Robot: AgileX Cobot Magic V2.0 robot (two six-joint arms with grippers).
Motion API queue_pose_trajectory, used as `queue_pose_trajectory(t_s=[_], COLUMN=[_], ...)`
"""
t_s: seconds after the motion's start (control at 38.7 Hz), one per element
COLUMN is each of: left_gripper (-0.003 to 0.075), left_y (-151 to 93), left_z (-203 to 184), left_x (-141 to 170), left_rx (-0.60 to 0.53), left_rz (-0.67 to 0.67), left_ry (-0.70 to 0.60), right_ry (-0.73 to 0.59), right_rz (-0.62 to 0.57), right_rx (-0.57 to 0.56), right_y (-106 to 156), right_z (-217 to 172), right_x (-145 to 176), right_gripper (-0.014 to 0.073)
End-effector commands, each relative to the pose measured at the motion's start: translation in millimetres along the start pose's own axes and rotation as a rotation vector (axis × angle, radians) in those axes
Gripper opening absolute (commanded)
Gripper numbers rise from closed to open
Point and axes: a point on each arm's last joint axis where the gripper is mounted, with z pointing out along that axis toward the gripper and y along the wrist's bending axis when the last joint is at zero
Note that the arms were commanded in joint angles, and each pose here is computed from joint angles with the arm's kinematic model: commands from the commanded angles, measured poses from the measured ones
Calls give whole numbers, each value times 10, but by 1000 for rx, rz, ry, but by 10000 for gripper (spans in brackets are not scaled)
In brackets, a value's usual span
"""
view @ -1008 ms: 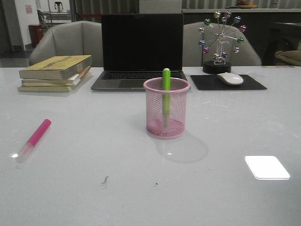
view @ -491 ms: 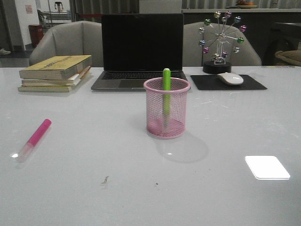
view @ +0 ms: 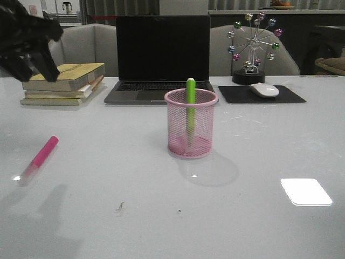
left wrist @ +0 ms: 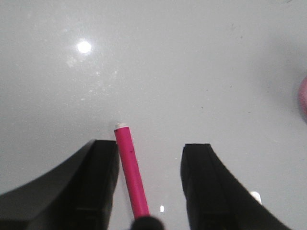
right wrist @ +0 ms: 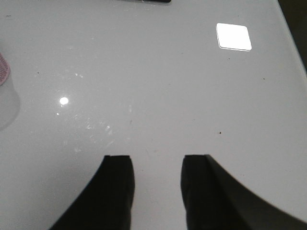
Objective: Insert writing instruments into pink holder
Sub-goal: 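Lower the left gripper and grasp the pink highlighter, lift it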
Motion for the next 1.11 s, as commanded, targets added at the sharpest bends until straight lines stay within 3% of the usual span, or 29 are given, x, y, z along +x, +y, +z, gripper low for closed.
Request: queue_pose_trajectory(t_s=[0.0, 0.34, 1.09], left_gripper=[384, 384, 383], left_y=[-28, 38, 91], left_z=[15, 558, 907], left_x=[-182, -114, 62], left_rx=[7, 1, -10], left_rz=[1, -33, -33], left_ry=[-65, 55, 161], right_ry=[-87, -64, -64], right_rz=[-12, -11, -11], right_rx=[14, 17, 17], right_y=[-21, -24, -24], right_z=[-59, -57, -57], right_x=[-120, -99, -98], right_gripper=[376, 376, 376])
